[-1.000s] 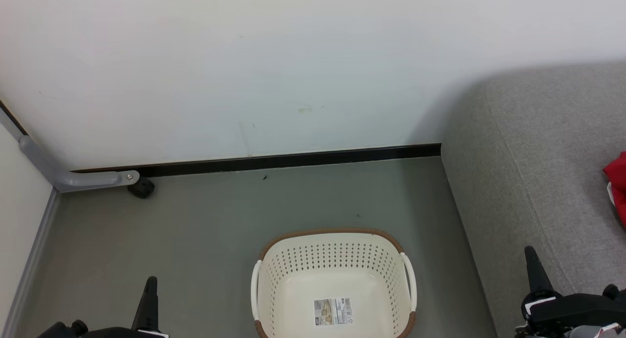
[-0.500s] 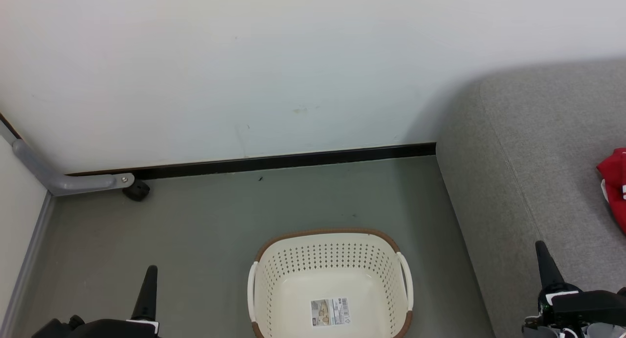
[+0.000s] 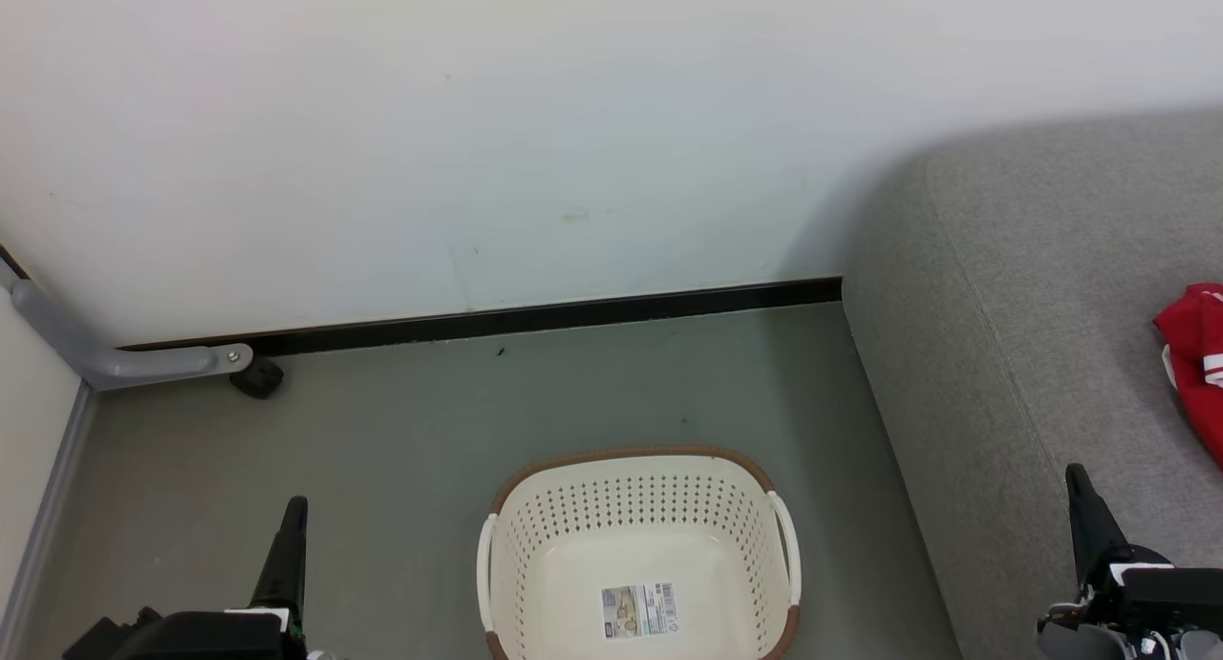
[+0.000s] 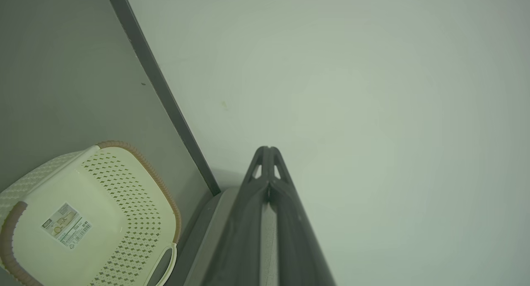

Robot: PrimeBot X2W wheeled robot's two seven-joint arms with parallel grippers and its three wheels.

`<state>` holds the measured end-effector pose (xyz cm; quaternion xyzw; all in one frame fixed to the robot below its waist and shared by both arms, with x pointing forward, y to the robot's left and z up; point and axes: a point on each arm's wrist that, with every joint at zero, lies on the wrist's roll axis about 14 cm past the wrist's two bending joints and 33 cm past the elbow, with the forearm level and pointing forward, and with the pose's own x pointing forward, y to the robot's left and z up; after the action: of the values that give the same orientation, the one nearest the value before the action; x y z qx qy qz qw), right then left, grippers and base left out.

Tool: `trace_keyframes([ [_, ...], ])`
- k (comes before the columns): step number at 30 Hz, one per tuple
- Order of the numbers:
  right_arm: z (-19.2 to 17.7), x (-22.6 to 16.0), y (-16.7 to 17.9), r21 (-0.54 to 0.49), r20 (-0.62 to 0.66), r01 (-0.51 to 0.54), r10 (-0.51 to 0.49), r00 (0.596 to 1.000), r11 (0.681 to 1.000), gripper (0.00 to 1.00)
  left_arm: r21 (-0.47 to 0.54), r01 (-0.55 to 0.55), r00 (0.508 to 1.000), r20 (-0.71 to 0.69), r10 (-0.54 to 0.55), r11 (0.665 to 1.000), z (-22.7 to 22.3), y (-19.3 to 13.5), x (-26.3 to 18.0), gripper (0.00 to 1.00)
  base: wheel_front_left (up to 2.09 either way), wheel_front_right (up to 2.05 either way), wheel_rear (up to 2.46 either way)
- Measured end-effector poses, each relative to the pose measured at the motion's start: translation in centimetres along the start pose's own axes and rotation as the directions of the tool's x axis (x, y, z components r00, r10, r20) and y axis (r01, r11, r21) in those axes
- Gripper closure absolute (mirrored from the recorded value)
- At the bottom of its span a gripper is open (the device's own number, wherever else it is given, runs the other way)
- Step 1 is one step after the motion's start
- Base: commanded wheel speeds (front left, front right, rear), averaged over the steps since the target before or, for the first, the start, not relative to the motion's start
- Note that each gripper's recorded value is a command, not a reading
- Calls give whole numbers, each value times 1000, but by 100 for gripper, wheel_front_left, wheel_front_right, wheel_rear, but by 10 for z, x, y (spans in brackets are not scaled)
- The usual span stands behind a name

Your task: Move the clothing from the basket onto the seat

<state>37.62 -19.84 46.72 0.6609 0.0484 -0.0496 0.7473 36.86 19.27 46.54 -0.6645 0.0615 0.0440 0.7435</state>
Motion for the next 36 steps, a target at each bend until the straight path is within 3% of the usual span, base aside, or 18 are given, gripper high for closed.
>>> trace_keyframes([
  [8,9,-1,6,126,18,-29,27,999,992,100,-98,38,999,-3,-39,994,-1,-9,6,100,0,0,0],
  [36,9,-1,6,127,18,-30,28,999,991,100,-113,44,999,-3,-45,993,-1,-11,7,100,0,0,0],
])
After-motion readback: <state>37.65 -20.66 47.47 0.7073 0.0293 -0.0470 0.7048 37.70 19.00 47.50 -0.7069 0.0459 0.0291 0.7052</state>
